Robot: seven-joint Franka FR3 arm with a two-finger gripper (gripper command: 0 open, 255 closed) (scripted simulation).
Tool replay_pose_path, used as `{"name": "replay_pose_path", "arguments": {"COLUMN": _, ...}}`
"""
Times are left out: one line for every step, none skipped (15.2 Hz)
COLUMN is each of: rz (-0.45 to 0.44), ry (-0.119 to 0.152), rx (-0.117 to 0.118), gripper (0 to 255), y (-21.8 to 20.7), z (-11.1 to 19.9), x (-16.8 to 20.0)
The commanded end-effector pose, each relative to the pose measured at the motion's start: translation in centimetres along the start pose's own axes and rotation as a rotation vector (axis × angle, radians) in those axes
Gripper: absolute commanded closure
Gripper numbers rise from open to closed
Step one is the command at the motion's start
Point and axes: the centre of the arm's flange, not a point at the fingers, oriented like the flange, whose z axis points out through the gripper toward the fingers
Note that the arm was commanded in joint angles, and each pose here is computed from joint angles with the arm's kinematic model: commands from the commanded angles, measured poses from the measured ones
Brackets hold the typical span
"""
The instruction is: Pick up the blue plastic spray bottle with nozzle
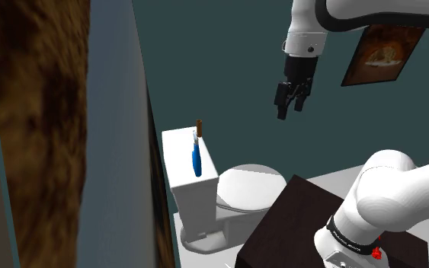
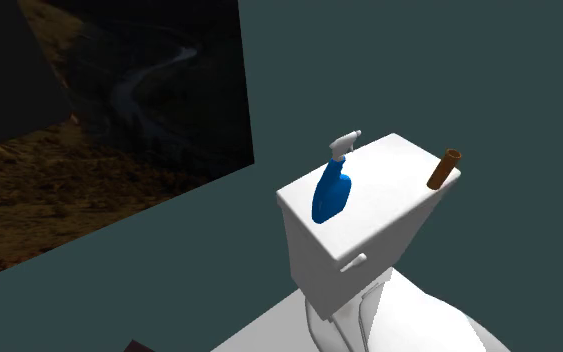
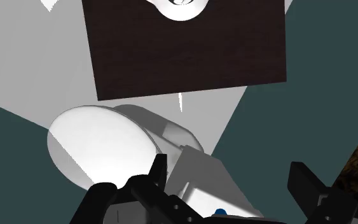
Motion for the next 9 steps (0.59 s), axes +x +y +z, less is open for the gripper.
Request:
{"name": "replay_pose_path", "arguments": {"rz": 0.000, "ry": 0.000, "rx": 0.000, "gripper": 0, "y": 0.0, "z": 0.0, "x": 0.0}}
{"name": "replay_pose_path", "arguments": {"rz": 0.010, "ry": -0.009, "rx": 0.002, "gripper": 0, "y": -0.3, "z": 0.6, "x": 1.3}}
{"name": "replay_pose_path", "arguments": {"rz": 0.020, "ry": -0.018, "rx": 0.003, "gripper": 0, "y": -0.6, "z": 1.1, "x": 2.6}}
{"name": "replay_pose_path", "arguments": {"rz": 0.031, "ry": -0.027, "rx": 0.005, "gripper": 0, "y": -0.9, "z": 1.7, "x": 3.8}}
{"name": "replay_pose_path", "arguments": {"rz": 0.041, "ry": -0.036, "rx": 0.007, "gripper": 0, "y": -1.1, "z": 2.3, "x": 5.1}}
{"name": "replay_pose_path", "arguments": {"rz": 0.051, "ry": -0.045, "rx": 0.008, "gripper": 0, "y": -1.4, "z": 2.9, "x": 6.4}}
{"name": "replay_pose_path", "arguments": {"rz": 0.061, "ry": -0.054, "rx": 0.010, "gripper": 0, "y": -1.6, "z": 3.6, "x": 7.7}}
{"name": "replay_pose_path", "arguments": {"rz": 0.072, "ry": -0.063, "rx": 0.012, "gripper": 0, "y": -1.9, "z": 4.2, "x": 8.9}}
{"name": "replay_pose_path", "arguments": {"rz": 0.082, "ry": -0.072, "rx": 0.013, "gripper": 0, "y": -2.1, "z": 4.8, "x": 10.2}}
